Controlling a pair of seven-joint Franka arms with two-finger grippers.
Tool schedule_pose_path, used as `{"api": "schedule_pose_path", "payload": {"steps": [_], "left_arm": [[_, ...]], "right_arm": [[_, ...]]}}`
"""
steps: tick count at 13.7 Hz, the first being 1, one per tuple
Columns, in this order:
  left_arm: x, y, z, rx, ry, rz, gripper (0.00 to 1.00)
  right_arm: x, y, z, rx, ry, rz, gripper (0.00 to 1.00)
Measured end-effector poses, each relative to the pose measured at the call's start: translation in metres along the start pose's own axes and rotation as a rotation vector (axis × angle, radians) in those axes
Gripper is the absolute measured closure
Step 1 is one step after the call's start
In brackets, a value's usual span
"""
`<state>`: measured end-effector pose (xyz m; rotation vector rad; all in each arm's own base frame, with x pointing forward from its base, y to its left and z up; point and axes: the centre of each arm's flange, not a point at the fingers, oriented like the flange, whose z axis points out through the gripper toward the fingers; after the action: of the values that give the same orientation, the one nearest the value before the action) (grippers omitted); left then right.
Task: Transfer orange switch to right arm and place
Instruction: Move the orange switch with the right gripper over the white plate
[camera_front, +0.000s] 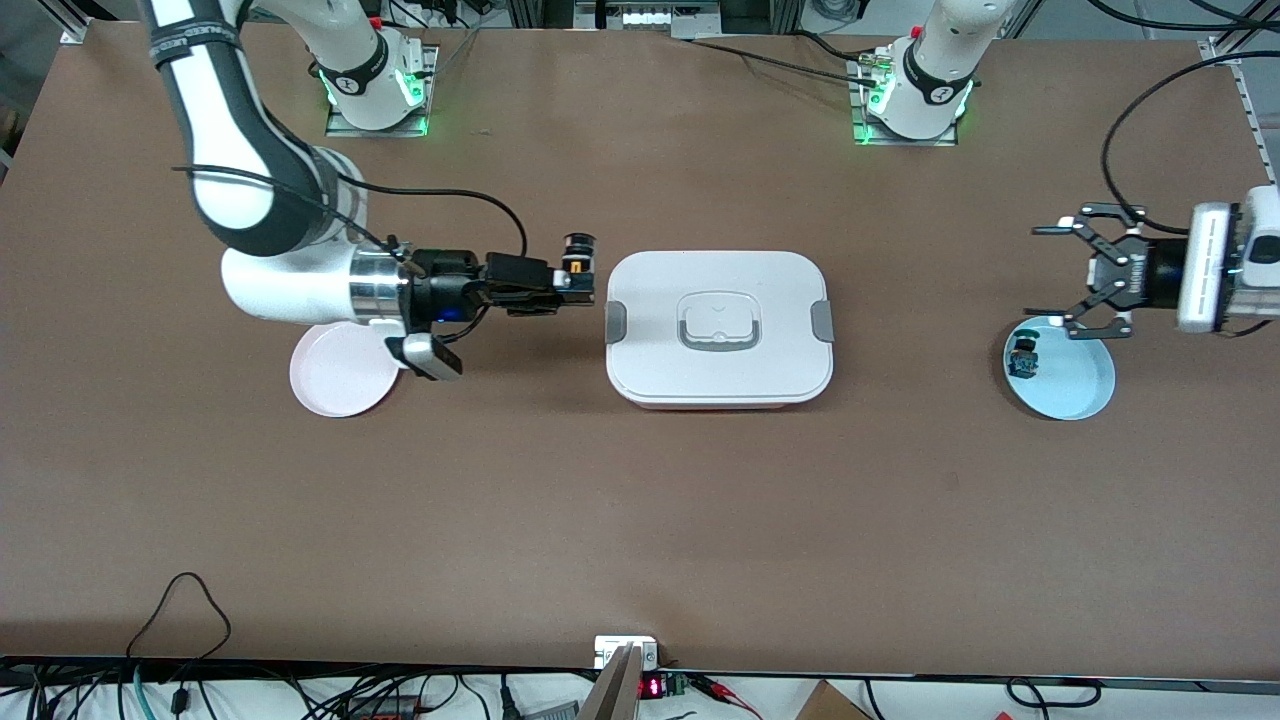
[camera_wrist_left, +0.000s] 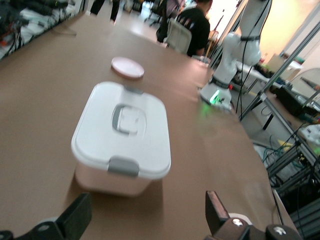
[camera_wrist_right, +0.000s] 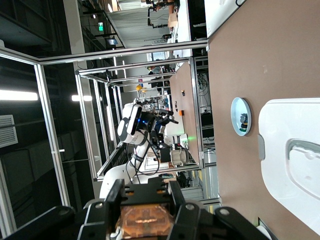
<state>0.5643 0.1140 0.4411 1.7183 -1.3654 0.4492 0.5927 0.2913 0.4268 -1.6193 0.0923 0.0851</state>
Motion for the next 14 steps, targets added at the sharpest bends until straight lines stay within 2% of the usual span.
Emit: {"api": "schedule_pose_path", "payload": {"steps": [2,5,8,11,12,14], "left_arm": [[-0.004,0.01,-0.045,0.071,-0.168,-0.05,0.0],[0.029,0.025,-0.084,0.172,-0.361,-0.086,0.0],[0.065,0.025,-0.08,0.208,-0.48,-0.06,0.0],[0.107,0.018,-0.047,0.209,-0.562,-0.029,0.0],[0.116,0.017,-0.043,0.233,-0.592,-0.029,0.0],[0.135,0.014,-0.046,0.344,-0.638,-0.012,0.0]], "right_arm": [[0.007,0.006,-0.03,-0.041,0.003,-0.009,0.59],[0.019,0.015,-0.082,-0.101,-0.007,-0.018,0.59],[0.019,0.026,-0.12,-0.215,-0.072,-0.046,0.59],[0.016,0.038,-0.154,-0.337,-0.141,-0.083,0.59],[0.014,0.041,-0.162,-0.396,-0.169,-0.099,0.59],[0.007,0.04,-0.172,-0.522,-0.229,-0.149,0.59]]}}
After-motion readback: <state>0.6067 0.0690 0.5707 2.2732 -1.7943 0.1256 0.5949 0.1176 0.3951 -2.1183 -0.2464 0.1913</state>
